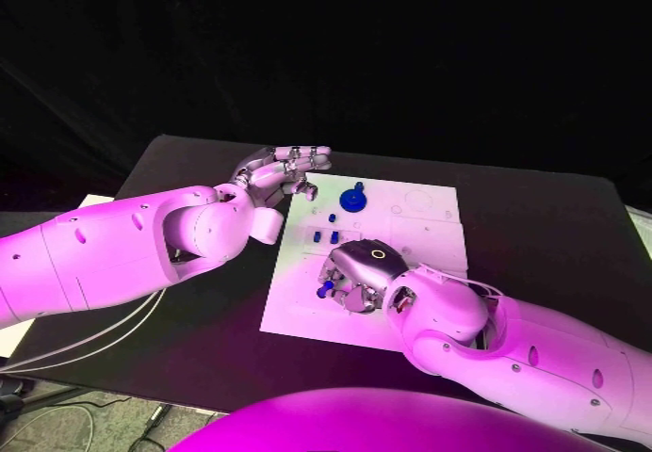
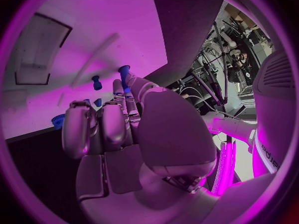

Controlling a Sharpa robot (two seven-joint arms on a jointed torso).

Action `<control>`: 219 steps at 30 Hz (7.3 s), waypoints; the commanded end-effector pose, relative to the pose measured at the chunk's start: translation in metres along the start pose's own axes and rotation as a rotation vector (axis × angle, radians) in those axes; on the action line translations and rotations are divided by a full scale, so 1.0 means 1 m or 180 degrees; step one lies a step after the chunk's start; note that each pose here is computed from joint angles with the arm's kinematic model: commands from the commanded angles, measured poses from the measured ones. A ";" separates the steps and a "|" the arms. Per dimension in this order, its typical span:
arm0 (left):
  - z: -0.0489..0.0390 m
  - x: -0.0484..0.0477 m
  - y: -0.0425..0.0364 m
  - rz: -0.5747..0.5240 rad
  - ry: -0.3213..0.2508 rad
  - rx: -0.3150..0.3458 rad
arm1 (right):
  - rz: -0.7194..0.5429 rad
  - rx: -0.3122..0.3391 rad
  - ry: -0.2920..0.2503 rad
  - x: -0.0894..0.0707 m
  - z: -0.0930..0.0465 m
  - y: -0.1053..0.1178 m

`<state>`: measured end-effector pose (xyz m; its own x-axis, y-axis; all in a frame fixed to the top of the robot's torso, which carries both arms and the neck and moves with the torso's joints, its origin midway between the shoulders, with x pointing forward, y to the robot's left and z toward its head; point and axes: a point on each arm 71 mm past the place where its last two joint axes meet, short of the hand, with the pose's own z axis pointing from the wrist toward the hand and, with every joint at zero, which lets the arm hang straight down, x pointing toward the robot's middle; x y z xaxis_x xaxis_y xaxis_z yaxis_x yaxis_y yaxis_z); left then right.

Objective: Assemble the parts on the task board

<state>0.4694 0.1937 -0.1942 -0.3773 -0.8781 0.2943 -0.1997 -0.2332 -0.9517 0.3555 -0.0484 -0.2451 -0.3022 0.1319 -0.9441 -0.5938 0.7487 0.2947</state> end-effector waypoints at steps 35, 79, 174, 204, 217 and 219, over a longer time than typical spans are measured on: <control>-0.0007 -0.0020 -0.0004 -0.0005 0.0038 0.0006 | 0.0398 0.0132 -0.0515 -0.026 -0.030 -0.020; -0.0033 -0.0067 0.0023 -0.0013 0.0038 -0.0015 | 0.0240 0.1555 0.0296 -0.017 -0.111 -0.122; -0.0025 -0.0039 0.0078 0.0001 0.0108 -0.0096 | 0.1093 0.1387 0.0269 -0.003 -0.068 -0.086; -0.0036 -0.0056 0.0077 0.0002 0.0101 -0.0098 | 0.1166 0.1415 -0.0139 -0.014 -0.080 -0.090; -0.0042 -0.0069 0.0081 0.0000 0.0098 -0.0099 | 0.0615 0.1631 0.0175 -0.026 -0.113 -0.129; -0.0040 -0.0069 0.0084 0.0000 0.0098 -0.0100 | 0.0491 0.1650 0.0207 -0.025 -0.116 -0.134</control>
<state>0.4674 0.2020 -0.2048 -0.3857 -0.8757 0.2904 -0.2312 -0.2130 -0.9493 0.3572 -0.2268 -0.2408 -0.3947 0.3498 -0.8496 -0.0310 0.9191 0.3928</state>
